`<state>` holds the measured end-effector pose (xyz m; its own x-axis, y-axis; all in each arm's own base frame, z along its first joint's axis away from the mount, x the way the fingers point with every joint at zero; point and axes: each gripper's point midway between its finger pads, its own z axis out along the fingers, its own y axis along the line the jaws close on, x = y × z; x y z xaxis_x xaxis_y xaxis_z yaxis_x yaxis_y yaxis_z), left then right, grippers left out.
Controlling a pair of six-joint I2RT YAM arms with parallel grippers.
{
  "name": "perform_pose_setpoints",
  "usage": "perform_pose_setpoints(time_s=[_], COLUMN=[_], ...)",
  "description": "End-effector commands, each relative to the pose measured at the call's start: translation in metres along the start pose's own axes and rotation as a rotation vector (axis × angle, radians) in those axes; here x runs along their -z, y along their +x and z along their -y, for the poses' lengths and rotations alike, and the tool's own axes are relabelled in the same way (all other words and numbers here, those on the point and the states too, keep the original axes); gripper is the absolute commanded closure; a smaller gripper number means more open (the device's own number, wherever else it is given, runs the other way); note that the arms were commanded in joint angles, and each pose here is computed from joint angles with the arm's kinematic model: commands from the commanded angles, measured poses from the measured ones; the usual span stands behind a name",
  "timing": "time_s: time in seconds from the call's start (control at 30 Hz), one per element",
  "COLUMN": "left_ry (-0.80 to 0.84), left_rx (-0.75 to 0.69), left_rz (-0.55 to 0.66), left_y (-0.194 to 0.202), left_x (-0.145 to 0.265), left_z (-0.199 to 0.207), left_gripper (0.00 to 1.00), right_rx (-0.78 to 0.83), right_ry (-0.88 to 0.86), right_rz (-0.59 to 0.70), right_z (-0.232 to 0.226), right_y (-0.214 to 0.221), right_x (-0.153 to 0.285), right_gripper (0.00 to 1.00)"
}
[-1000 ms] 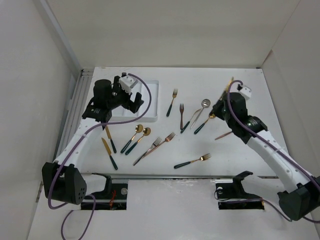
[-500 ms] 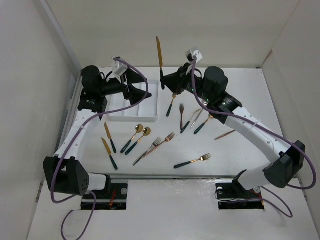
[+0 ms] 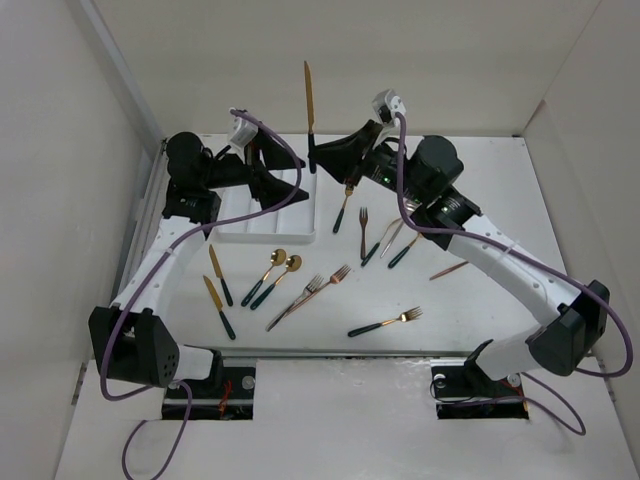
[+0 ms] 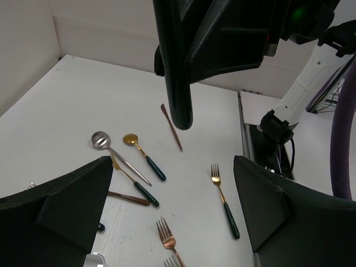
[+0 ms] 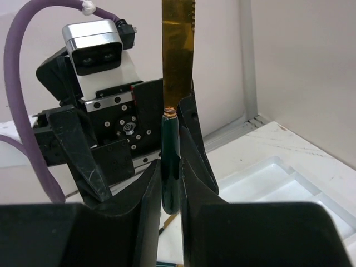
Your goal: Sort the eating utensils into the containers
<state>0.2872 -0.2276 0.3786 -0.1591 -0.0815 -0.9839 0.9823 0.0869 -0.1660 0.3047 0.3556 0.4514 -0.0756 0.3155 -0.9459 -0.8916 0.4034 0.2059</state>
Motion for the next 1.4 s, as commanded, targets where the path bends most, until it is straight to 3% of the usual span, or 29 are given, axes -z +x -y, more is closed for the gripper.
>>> perform_pose_setpoints(time_s=[0.0, 0.3, 0.57, 0.73, 1.03, 1.23, 1.27, 1.3, 1.33, 1.37], left_ry=[0.050, 0.052, 0.041, 0.031, 0.010, -0.100, -0.140, -0.168, -0.238, -0.303], left_rx=[-0.081, -0.064, -0.054, -0.045, 0.017, 0.133, 0.174, 0.204, 0.213, 0.242], left_rz=[0.035, 0.092, 0.103, 0.107, 0.106, 0.119, 0.105, 0.094, 0.103, 0.053], left_y=[-0.027, -0.034, -0.029, -0.027, -0.022, -0.017, -0.009, -0.001, 0.000, 0.021], left_x=[-0.006, -0.011, -0.015, -0.015, -0.015, -0.007, -0.003, -0.002, 0.008, 0.015], left_z=[0.017, 0.023, 0.018, 0.015, 0.011, -0.012, -0.021, -0.027, -0.039, -0.052], left_gripper=[0.12, 0.28, 0.56, 0.61, 1.00, 1.00, 1.00, 1.00, 1.00, 1.00], right_rx=[0.013, -0.005, -0.017, -0.035, -0.063, -0.074, -0.075, -0.076, -0.088, -0.086], right_ry=[-0.045, -0.049, -0.058, -0.064, -0.052, -0.013, -0.003, 0.010, 0.013, 0.021], right_rz=[0.087, 0.069, 0.066, 0.056, 0.051, 0.035, 0.038, 0.030, 0.022, 0.024], right_z=[-0.014, -0.014, -0.018, -0.019, -0.014, -0.005, -0.003, 0.004, 0.006, 0.010], right_y=[-0.022, -0.012, -0.011, -0.003, 0.007, 0.020, 0.020, 0.025, 0.029, 0.028], right_x=[-0.007, -0.012, -0.013, -0.018, -0.020, -0.021, -0.021, -0.022, -0.024, -0.023], right_gripper=[1.00, 1.00, 1.00, 1.00, 1.00, 1.00, 0.94, 0.82, 0.57, 0.45])
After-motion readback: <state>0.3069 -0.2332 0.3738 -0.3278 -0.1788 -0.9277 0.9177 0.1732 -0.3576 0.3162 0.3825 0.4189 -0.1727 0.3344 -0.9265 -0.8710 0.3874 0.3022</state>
